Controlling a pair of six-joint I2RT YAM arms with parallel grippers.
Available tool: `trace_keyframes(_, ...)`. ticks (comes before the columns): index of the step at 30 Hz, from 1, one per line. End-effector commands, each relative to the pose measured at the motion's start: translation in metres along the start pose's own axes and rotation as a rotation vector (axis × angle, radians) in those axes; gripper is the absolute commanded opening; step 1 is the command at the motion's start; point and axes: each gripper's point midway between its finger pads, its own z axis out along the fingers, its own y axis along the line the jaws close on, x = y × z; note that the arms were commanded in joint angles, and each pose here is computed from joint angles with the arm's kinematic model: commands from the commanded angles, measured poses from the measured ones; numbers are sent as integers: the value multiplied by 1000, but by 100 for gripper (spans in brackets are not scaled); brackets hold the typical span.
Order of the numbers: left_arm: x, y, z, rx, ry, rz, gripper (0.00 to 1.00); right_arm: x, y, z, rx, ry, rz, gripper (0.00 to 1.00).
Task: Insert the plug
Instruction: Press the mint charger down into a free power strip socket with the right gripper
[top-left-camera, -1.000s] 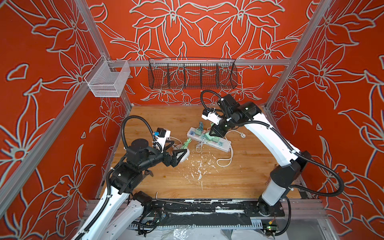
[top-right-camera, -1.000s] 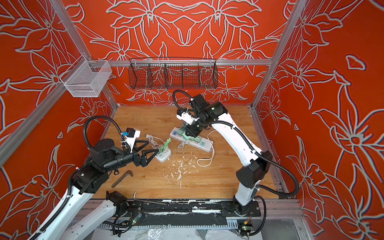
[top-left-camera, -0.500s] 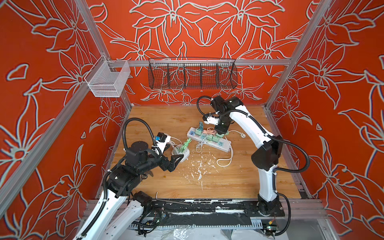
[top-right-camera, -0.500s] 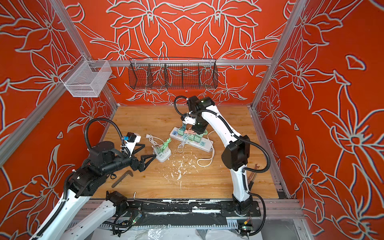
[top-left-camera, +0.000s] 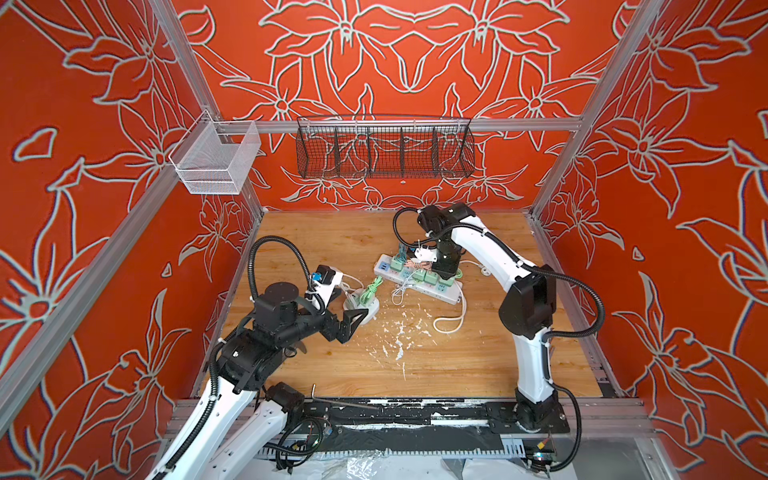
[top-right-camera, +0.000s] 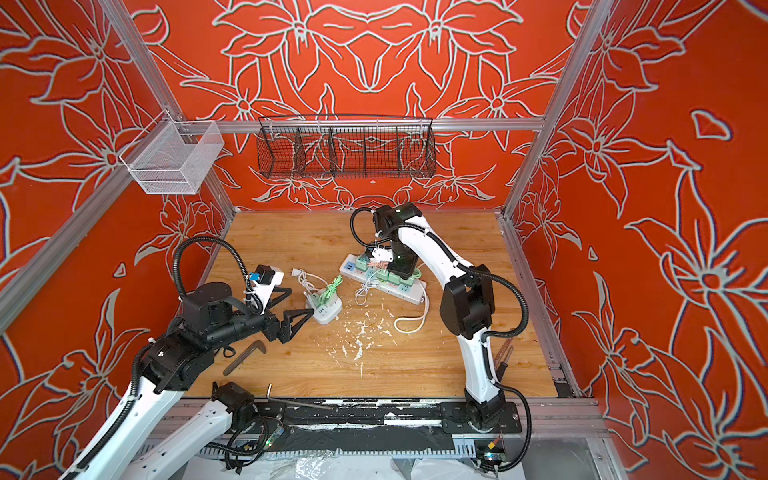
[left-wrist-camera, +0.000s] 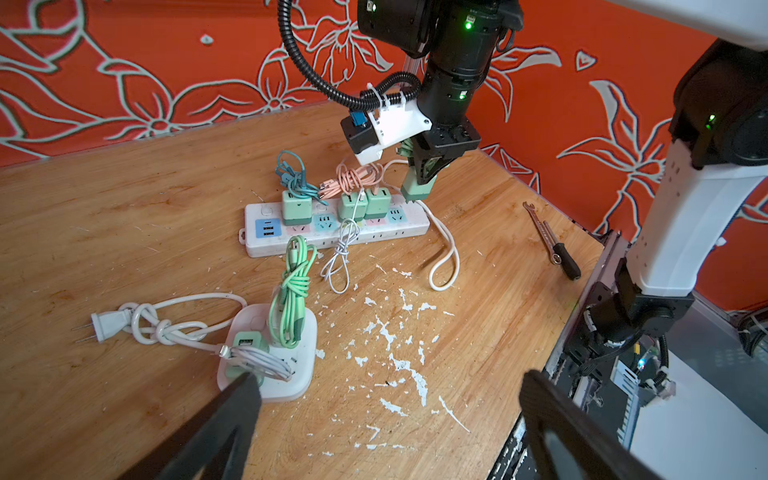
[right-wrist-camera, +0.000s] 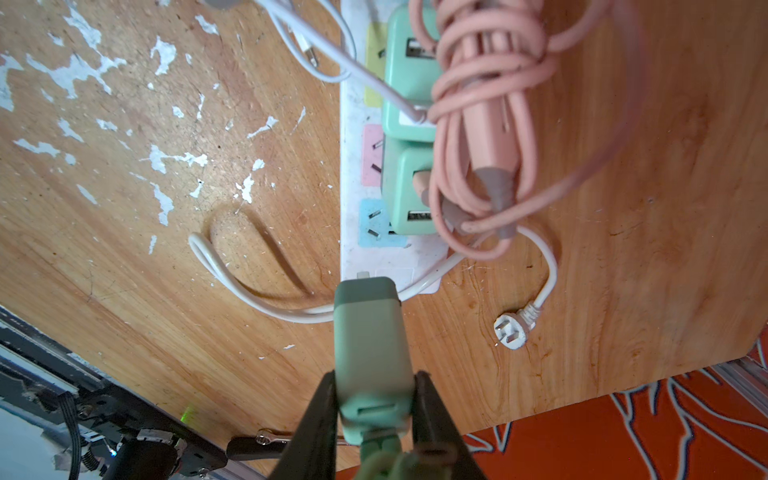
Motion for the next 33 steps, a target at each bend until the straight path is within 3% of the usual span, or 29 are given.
trace_keyframes(1,-1,0,0,7,-15,22,97,3,-3,18,-10,59,-25,2)
trace_keyframes(16,-1,-7,-1,47,-33,46,97,4,-14,47,-12,92,-6,1)
trace_keyframes(33,2,-5,3,44,-28,48,97,-5,-13,33,-7,-31,8,0)
